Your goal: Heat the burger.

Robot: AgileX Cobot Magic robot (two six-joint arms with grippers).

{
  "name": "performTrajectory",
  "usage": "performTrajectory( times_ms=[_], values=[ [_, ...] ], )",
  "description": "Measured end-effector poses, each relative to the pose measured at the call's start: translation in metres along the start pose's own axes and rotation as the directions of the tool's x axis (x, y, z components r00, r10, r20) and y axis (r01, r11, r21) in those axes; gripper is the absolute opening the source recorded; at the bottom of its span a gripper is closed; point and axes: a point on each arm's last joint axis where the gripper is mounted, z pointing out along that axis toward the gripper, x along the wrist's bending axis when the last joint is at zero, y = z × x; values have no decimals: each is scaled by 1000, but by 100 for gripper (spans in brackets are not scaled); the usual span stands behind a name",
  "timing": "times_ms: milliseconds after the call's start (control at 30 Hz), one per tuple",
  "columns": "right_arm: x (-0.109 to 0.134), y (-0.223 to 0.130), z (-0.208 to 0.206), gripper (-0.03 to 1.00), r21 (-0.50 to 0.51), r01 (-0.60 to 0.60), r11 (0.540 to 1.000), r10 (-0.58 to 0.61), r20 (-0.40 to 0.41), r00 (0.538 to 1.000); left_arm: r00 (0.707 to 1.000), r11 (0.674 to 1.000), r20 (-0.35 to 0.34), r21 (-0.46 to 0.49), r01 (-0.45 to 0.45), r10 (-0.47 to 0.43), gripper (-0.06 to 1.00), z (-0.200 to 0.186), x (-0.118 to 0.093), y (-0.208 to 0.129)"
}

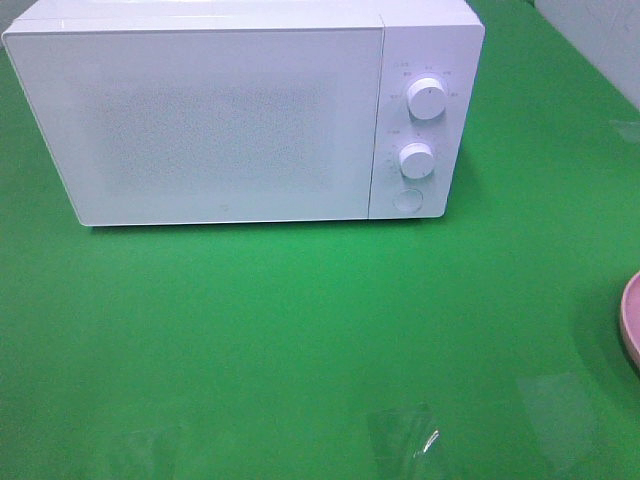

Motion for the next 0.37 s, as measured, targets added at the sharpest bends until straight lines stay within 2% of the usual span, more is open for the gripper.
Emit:
performTrajectory(
  times_ms=[367],
  values=[
    [0, 0, 0, 76, 0, 0, 1000, 0, 0, 1000, 1000, 1000, 1, -5, 0, 0, 99, -1, 0, 0]
  ],
)
